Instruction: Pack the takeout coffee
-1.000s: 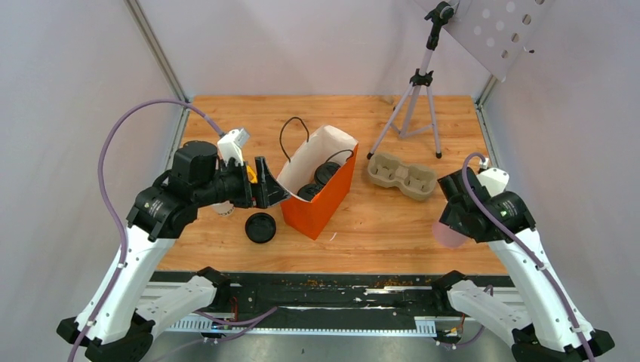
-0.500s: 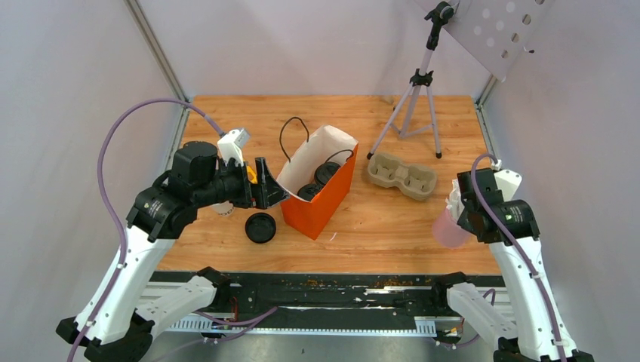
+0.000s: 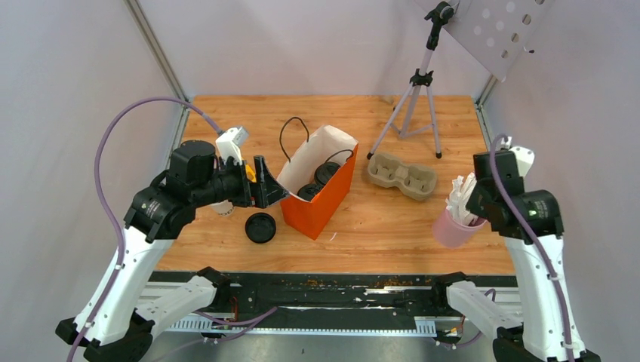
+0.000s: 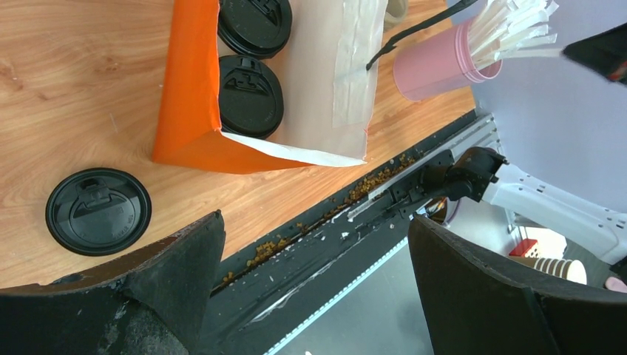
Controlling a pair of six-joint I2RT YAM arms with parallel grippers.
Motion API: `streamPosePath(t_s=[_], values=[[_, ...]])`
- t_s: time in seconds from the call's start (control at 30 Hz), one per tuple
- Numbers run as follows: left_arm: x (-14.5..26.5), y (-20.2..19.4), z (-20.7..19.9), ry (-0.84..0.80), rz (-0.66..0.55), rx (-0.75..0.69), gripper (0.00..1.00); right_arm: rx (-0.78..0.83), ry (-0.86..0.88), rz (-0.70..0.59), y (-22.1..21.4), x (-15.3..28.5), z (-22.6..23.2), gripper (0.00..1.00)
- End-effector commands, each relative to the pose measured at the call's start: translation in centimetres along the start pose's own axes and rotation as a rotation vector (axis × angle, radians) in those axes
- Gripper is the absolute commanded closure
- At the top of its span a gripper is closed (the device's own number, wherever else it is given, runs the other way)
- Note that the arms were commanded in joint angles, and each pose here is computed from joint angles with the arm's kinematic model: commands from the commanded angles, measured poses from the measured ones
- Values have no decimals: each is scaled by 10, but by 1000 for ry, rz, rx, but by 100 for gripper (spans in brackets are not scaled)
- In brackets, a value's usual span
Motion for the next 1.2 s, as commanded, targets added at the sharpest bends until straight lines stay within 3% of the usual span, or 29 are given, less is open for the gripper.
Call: streamPosePath(t_s=[0.0,0.23,0.5,0.8,1.03,1.17], values=[[9,6,-6,-19,-41,-36,0,-11,53,-108,30,48,-18,100],[10,11,-14,-78,-41,-13,0,-63,292,-214,59,104,-22,100],[9,9,-13,-71,-31,-3,0,-154,448,-233,68,127,-16,100],[9,16,-16,-75,-35,-5,0,-222,675,-390,84,150,-8,100],[6,15,-15,-69,-25,2,0,-172,976,-279,83,129,39,99],[7,16,-15,-63,-28,1,0,-134,1056,-222,92,115,64,100]])
Point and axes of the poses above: each gripper's point midway between its finger pads, its own x axis back along the fingers, its own z axis along the line the jaws close on, y = z × x, the point moved 10 cm from there along x, back along the fingers, and after that the axes turned 3 degrees about -x, right-handed, at the moved point
